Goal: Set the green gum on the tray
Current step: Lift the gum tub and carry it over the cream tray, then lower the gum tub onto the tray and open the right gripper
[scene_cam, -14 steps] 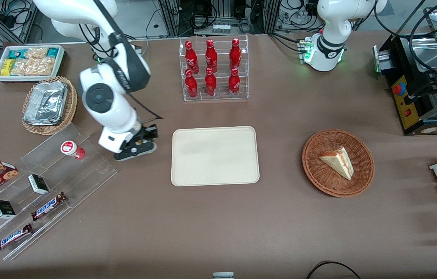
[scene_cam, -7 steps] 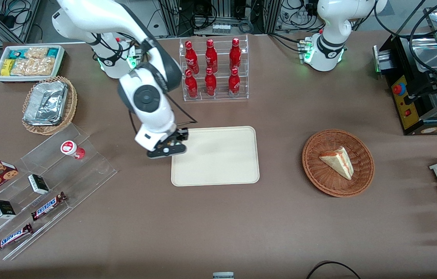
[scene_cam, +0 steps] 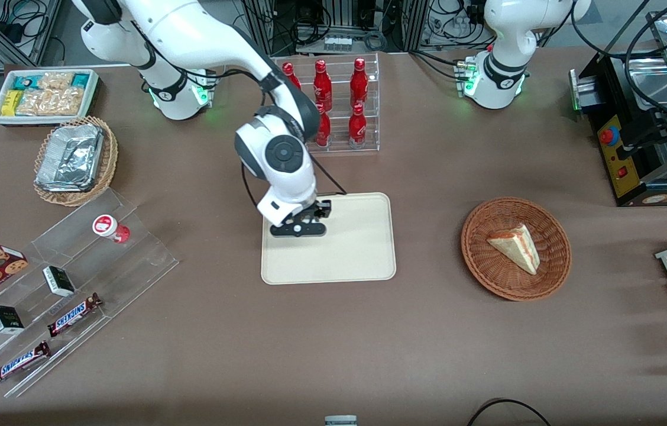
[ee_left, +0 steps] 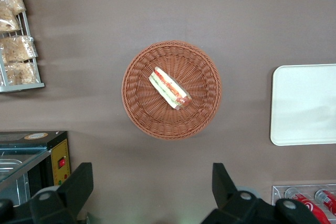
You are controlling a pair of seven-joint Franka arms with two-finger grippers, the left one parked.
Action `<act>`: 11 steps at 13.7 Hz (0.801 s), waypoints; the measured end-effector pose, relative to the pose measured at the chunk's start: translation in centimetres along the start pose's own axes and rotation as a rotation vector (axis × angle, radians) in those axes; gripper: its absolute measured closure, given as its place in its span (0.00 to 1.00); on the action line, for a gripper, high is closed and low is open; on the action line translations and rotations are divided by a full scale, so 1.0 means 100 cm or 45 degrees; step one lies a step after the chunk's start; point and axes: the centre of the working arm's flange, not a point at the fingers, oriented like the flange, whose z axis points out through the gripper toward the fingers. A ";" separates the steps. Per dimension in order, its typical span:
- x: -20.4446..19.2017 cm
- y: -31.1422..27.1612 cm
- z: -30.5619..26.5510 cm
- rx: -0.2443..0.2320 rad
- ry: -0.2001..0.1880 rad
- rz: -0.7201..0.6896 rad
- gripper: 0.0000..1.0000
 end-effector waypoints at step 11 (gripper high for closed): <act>0.006 -0.023 0.052 0.006 0.031 0.026 0.41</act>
